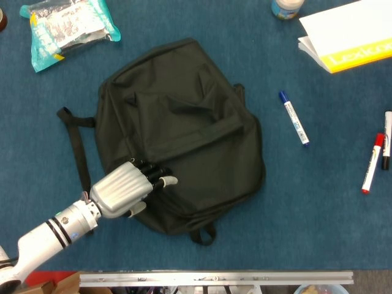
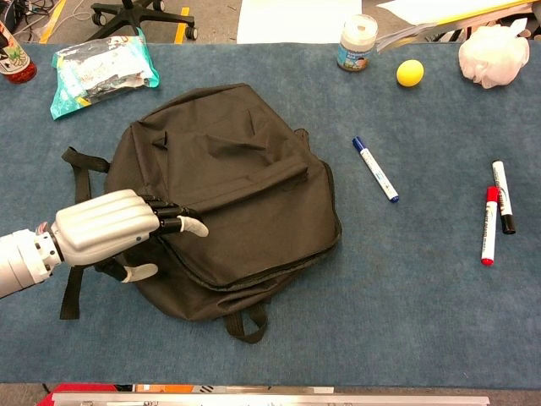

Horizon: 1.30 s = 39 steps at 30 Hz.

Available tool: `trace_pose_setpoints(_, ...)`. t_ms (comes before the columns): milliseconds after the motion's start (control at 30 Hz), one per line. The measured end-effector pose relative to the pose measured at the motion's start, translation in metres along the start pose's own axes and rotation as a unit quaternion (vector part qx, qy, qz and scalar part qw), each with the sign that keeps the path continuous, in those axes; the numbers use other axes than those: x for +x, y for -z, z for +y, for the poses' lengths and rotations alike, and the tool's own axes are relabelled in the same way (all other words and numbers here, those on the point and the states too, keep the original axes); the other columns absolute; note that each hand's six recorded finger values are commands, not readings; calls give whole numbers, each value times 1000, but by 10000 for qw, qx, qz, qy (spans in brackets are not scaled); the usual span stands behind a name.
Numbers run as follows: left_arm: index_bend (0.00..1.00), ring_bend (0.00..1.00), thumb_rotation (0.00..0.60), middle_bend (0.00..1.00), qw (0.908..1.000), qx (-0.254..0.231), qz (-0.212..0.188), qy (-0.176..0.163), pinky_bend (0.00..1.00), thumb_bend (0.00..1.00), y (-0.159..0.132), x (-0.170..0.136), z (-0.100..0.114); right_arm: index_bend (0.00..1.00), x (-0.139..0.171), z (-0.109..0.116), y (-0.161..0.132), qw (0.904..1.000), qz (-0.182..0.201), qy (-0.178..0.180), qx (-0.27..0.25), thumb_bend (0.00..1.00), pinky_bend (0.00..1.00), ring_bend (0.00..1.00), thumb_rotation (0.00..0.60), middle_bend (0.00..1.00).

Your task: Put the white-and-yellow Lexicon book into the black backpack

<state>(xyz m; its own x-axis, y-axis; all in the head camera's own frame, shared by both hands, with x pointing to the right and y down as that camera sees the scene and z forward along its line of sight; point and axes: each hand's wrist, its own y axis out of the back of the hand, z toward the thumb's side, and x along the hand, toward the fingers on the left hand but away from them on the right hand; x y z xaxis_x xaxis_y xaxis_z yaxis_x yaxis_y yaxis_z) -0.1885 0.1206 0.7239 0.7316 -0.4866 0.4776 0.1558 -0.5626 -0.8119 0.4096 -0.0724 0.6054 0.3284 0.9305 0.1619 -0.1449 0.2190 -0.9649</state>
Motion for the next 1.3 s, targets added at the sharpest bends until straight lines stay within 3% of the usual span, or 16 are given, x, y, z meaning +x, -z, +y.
trace_pose_setpoints(267, 128, 194, 600, 163, 9999, -130, 24, 103, 298, 282, -9, 9, -18, 735, 2, 1, -1, 10000, 22, -25, -35, 543, 658, 534, 600, 634)
trace_pose_setpoints(800, 131, 196, 600, 167, 9975, -694, 145, -45, 312, 281, -11, 47, -22, 738, 7, 4, 8, 9998, -162, -30, -142, 543, 662, 540, 600, 634)
trace_pose_setpoints(867, 148, 206, 600, 170, 9969, -775, 128, -54, 324, 281, -13, 50, -22, 739, 7, 4, 9, 9997, -181, -19, -157, 543, 662, 541, 600, 635)
trace_pose_setpoints(1033, 329, 307, 600, 259, 9930, -1151, 97, -225, 412, 298, -19, 61, -17, 740, 7, 5, 11, 9996, -218, 10, -188, 543, 664, 543, 600, 636)
trace_pose_setpoints(1300, 432, 418, 600, 364, 9803, -1881, 66, -605, 547, 406, -25, 80, -7, 741, 8, 7, 14, 9994, -285, 48, -208, 543, 668, 550, 600, 642)
